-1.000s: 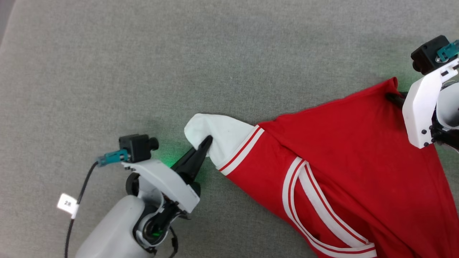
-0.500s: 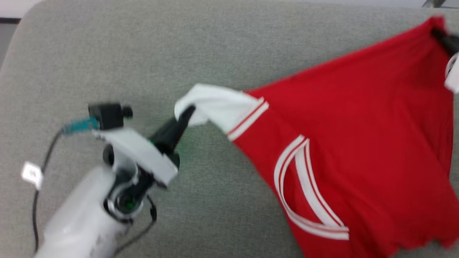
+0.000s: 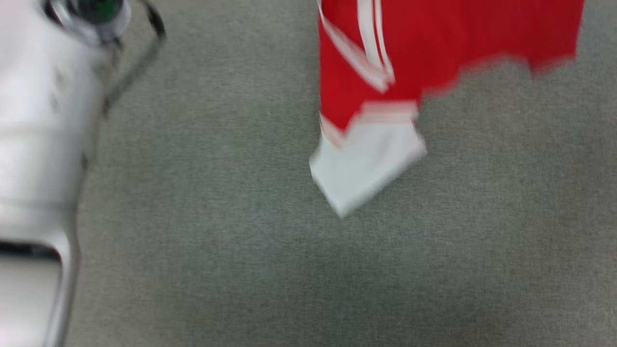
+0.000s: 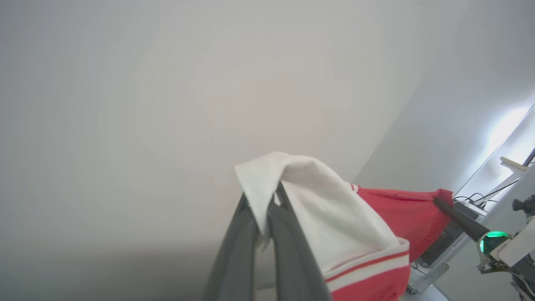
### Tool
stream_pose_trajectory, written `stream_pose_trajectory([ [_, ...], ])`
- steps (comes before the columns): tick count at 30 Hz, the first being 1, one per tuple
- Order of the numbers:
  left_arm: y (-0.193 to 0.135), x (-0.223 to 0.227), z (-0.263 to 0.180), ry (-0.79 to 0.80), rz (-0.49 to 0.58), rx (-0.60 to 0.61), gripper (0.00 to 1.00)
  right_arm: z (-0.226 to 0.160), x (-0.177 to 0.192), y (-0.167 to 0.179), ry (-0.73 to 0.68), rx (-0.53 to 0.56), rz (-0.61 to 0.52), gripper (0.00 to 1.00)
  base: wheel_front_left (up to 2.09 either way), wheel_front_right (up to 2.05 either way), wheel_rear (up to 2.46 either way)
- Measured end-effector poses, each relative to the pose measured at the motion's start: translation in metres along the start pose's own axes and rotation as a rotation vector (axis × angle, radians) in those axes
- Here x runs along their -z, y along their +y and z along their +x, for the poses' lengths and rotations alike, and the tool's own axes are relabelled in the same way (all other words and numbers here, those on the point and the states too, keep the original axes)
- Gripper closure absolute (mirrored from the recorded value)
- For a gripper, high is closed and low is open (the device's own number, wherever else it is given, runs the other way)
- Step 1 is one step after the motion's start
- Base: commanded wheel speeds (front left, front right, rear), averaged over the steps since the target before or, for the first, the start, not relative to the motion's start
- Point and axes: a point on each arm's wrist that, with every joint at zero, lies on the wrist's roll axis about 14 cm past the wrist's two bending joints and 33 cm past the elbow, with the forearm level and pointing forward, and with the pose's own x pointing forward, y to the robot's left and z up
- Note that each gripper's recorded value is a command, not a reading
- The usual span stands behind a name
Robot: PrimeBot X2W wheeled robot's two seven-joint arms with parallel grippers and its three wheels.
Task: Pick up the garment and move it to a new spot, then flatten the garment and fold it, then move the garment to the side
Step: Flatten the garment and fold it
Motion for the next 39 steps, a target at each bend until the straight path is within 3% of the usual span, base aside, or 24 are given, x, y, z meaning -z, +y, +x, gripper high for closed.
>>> stream_pose_trajectory([
  [2,-0.007,-0.023,0.018,-0.075,-0.006,0.009,1.0,0.005,-0.021,0.001,-0.066,0.006,-0.002,1.0,0.0,0.0,0.0],
  [5,-0.018,-0.051,0.037,-0.164,0.065,0.023,1.0,0.01,-0.048,-0.005,-0.15,0.026,-0.005,1.0,0.0,0.0,0.0],
  [9,-0.027,-0.048,0.049,-0.171,0.101,0.042,1.0,0.01,-0.051,-0.01,-0.174,0.038,-0.02,1.0,0.0,0.0,0.0],
  [12,-0.038,-0.024,0.051,-0.118,0.114,0.085,1.0,0.006,-0.028,-0.018,-0.118,0.052,-0.038,1.0,0.0,0.0,0.0],
  [23,-0.026,0.08,-0.005,0.09,-0.048,0.114,1.0,-0.037,0.084,-0.026,0.148,0.001,-0.047,1.0,0.0,0.0,0.0],
  [30,-0.031,0.121,-0.062,0.156,-0.151,0.131,1.0,-0.077,0.112,-0.025,0.235,-0.061,-0.047,1.0,0.0,0.0,0.0],
  [39,-0.025,0.168,-0.155,0.245,-0.285,0.043,1.0,-0.162,0.149,-0.03,0.382,-0.128,-0.057,1.0,0.0,0.0,0.0],
])
